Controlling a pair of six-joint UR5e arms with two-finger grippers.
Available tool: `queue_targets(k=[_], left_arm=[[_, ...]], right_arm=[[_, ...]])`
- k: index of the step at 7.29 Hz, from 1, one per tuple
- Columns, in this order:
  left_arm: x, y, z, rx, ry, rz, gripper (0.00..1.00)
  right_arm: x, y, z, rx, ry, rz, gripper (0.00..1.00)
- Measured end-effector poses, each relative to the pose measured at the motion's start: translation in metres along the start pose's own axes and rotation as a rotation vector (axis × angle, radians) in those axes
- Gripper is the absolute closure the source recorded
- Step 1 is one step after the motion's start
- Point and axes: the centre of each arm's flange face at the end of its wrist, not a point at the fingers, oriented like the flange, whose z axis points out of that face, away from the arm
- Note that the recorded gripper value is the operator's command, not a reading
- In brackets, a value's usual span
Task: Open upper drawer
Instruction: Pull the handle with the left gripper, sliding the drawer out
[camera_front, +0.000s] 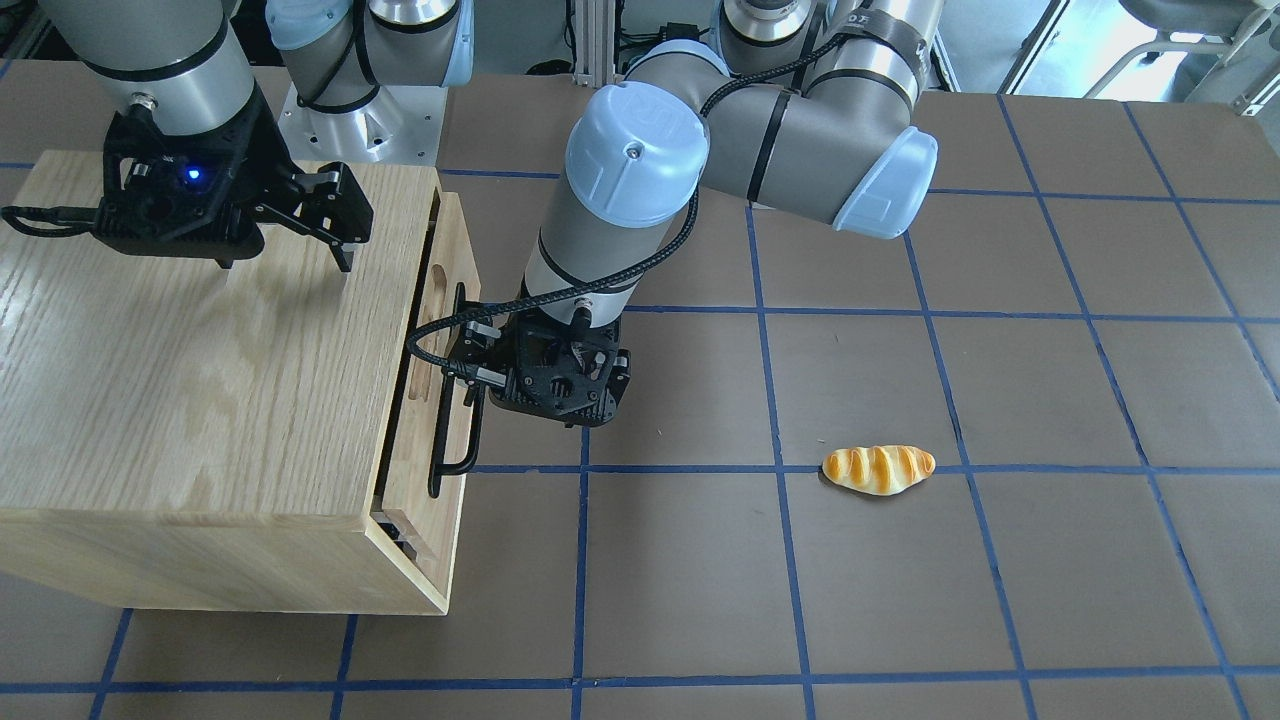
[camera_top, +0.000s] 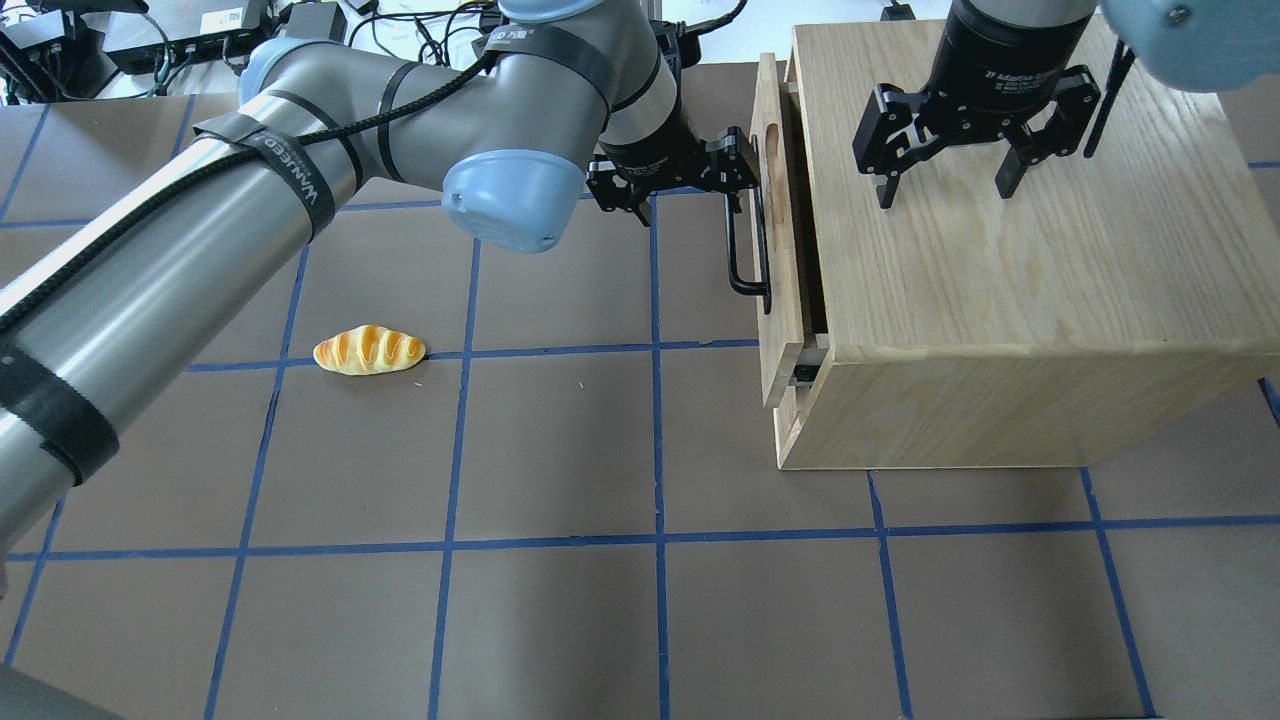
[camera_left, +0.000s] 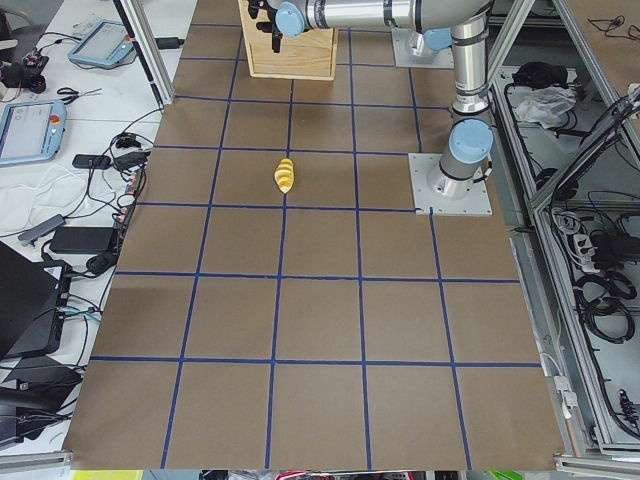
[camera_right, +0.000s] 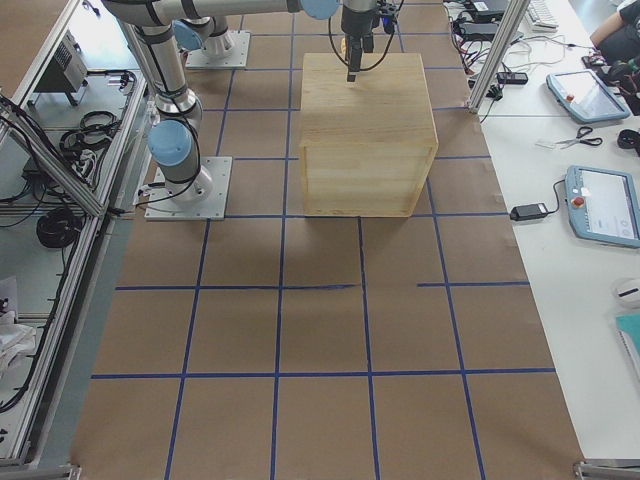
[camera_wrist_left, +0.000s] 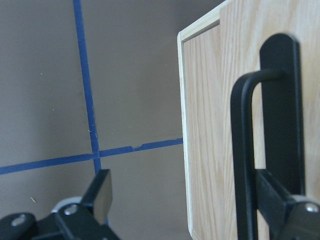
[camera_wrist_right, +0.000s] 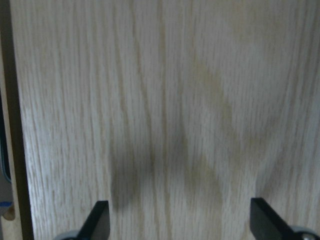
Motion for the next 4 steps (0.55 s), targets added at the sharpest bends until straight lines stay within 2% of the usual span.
queue_targets(k=[4], left_arm=[[-0.019,-0.009,-0.005,0.007,-0.010,0.006,0.00]], right_arm=[[0.000,0.000,0.000,0.000,0.000,0.000,0.00]])
